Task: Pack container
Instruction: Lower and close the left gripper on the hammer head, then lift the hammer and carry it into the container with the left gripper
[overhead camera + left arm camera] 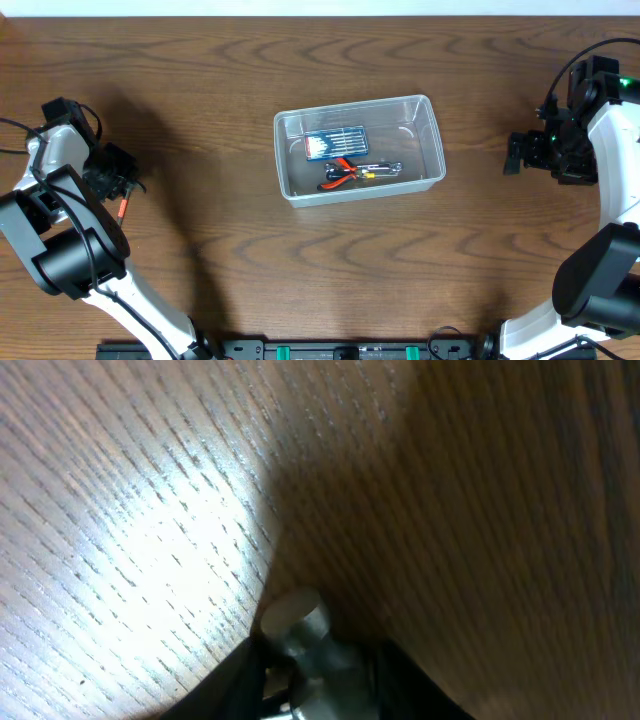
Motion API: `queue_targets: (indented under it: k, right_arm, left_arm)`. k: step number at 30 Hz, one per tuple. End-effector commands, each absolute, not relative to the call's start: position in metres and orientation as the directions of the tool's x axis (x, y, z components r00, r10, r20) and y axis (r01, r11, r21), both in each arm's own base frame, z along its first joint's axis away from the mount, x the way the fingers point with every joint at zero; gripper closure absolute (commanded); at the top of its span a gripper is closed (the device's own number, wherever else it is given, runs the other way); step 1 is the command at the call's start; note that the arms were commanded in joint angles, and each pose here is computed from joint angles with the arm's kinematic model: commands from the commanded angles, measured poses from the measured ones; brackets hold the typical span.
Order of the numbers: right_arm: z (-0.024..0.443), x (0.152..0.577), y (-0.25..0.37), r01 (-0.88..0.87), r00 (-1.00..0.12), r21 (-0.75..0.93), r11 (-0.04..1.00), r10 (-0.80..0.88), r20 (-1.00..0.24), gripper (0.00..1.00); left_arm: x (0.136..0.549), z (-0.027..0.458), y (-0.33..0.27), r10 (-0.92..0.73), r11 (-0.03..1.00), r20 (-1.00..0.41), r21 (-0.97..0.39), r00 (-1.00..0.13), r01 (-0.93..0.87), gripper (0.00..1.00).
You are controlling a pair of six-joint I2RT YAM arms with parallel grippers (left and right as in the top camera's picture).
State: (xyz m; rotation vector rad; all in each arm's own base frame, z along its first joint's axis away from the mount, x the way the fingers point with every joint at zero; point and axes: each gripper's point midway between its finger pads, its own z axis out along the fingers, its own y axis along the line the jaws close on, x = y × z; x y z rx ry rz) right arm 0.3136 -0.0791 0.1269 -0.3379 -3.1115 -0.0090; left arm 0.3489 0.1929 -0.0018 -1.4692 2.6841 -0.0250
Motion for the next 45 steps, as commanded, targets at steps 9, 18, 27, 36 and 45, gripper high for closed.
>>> queue_targets:
  k: [9,18,27,36,45]
  right_arm:
    - [0.125,0.312,-0.078,0.216,-0.976,-0.003,0.976,0.216,0.024,0.01]
    - [0.125,0.311,-0.08,0.216,-0.976,-0.019,0.976,0.216,0.025,0.01]
    - [0.125,0.311,-0.081,0.215,-0.976,-0.023,0.976,0.215,0.024,0.01]
    - [0.125,0.311,-0.081,0.201,-0.979,-0.026,0.979,0.201,0.024,0.01]
    - [0.125,0.312,-0.082,0.201,-0.979,-0.026,0.979,0.202,0.021,0.01]
  left_arm:
    - [0.351,-0.003,0.194,-0.843,0.538,-0.059,-0.057,-0.535,-0.841,0.79]
    - [0.353,-0.003,0.191,-0.843,0.538,-0.049,-0.075,-0.536,-0.839,0.87]
    - [0.353,-0.003,0.19,-0.843,0.538,-0.049,-0.074,-0.536,-0.839,0.92]
    - [0.347,0.003,0.188,-0.84,0.542,-0.036,-0.067,-0.541,-0.838,0.94]
    - [0.351,0.042,0.172,-0.786,0.619,-0.072,-0.079,-0.615,-0.782,0.94]
